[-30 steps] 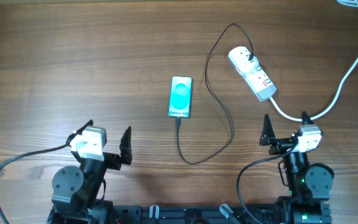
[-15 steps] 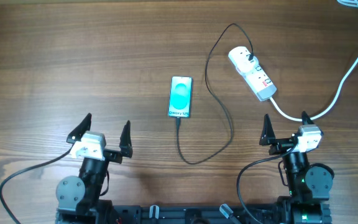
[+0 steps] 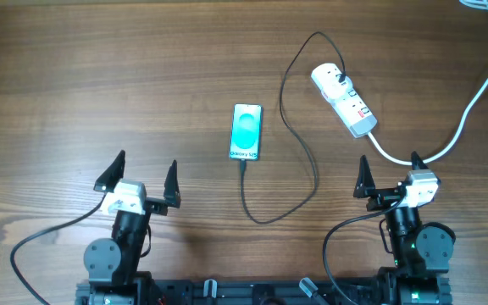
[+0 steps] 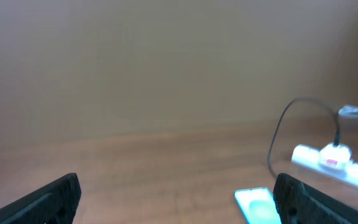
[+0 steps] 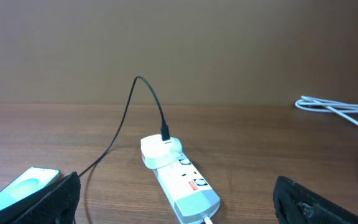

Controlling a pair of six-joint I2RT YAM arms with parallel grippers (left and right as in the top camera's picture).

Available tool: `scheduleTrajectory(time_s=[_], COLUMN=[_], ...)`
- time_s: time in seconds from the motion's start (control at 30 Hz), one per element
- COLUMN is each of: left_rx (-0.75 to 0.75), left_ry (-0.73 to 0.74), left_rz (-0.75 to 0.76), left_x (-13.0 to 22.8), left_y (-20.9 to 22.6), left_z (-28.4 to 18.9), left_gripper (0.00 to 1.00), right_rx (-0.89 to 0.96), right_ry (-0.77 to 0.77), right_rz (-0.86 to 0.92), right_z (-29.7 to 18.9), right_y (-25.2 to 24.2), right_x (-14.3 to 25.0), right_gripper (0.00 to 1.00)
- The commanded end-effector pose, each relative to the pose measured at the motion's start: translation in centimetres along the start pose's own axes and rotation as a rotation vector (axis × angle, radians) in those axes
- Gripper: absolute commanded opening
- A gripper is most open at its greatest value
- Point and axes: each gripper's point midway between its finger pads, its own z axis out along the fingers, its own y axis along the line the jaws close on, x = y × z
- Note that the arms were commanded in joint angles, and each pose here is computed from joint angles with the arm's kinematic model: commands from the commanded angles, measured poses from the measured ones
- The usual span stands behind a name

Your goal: Plug charger to phone and switch on socket

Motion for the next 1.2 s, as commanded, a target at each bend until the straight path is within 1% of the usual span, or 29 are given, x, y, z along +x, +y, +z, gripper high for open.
scheduleTrajectory(time_s=[0.0,0.07,0.13,0.2,0.23,0.5,0.73,0.93,1.17], left_rx=[-0.02,-0.032,-0.039,-0.1,-0.109,-0.102,-0.11,-0.166,-0.172], left_ry=[0.093,0.16,0.159,0.161,0.16,0.162,0.167,0.171,0.171], left_rz=[-0.004,-0.035,-0.038,-0.124,-0.139,-0.123,-0.047,-0.044,-0.047], left_x=[2.5,4.2,4.1,4.3,4.3,4.3,4.4,4.5,4.5], left_y=[0.6,0.8,0.9,1.8,1.9,1.8,2.1,3.0,3.1], left_z=[-0.2,-0.4,-0.4,-0.5,-0.5,-0.5,-0.5,-0.7,-0.7], left_gripper=[1.0,1.0,1.0,1.0,1.0,1.0,1.0,1.0,1.0], right_rx=[0.016,0.015,0.015,0.016,0.016,0.016,0.016,0.016,0.016], right_ry=[-0.014,-0.014,-0.014,-0.014,-0.014,-0.014,-0.014,-0.014,-0.014], right_rz=[0.012,0.012,0.012,0.012,0.012,0.012,0.012,0.012,0.012], right_z=[-0.1,-0.1,-0.1,-0.1,-0.1,-0.1,-0.1,-0.1,-0.1], right_y=[-0.3,-0.3,-0.3,-0.3,-0.3,-0.3,-0.3,-0.3,-0.3], right_x=[-0.2,-0.2,-0.2,-0.2,-0.2,-0.2,-0.2,-0.2,-0.2], right_gripper=[1.0,1.0,1.0,1.0,1.0,1.0,1.0,1.0,1.0])
